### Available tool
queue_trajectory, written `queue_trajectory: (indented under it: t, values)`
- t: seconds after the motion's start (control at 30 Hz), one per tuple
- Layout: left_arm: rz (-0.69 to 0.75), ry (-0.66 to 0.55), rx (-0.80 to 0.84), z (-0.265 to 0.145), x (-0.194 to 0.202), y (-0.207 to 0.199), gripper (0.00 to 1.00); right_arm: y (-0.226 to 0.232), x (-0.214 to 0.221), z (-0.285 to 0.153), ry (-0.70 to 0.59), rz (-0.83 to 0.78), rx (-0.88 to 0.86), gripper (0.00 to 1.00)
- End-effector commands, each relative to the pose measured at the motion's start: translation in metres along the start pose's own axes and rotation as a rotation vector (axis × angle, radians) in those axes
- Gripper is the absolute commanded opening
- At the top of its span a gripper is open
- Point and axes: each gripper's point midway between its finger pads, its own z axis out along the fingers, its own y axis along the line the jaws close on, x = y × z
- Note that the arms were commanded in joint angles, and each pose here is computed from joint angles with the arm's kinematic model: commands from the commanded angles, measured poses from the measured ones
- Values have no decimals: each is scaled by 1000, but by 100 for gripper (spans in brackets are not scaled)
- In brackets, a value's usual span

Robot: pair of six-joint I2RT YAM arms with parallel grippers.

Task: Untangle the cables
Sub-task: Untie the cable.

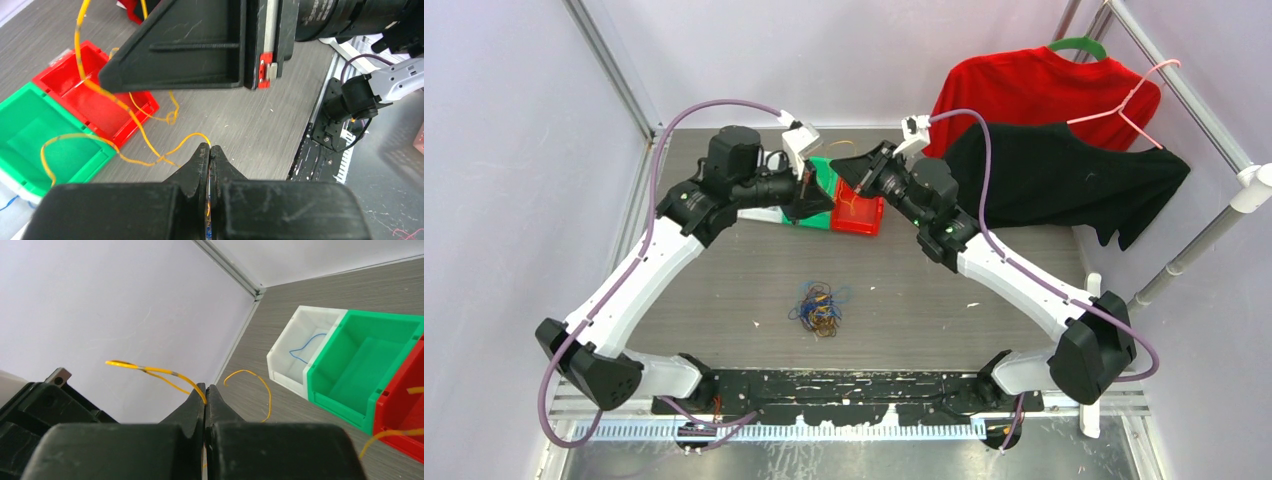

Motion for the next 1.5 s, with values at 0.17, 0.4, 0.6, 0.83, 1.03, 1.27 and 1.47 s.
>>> queue_trajectory:
  t: [0.17, 0.4, 0.6, 0.83, 1.03, 1.27, 1.47]
  values:
    - [104, -57, 78, 9, -29, -8, 0, 21, -3, -7, -6, 20, -119, 22]
    - [148, -64, 144, 0, -39, -23, 0, 13, 14, 3, 45, 51, -116, 45]
    - [176, -56, 154, -4, -38, -27, 0, 7, 23, 4, 76, 82, -102, 42]
    - [292, -70, 142, -8, -43, -28, 0, 15, 35, 1, 159, 86, -139, 37]
    - [368, -35, 123, 0, -33, -26, 1, -14, 26, 4, 154, -8, 43, 2]
    - [324, 86, 104, 1, 2, -20, 66, -72, -34, 14, -2, -205, 337, 1]
    - [300, 178, 75, -21, 23, -22, 97, -114, -46, 16, -27, -370, 500, 1]
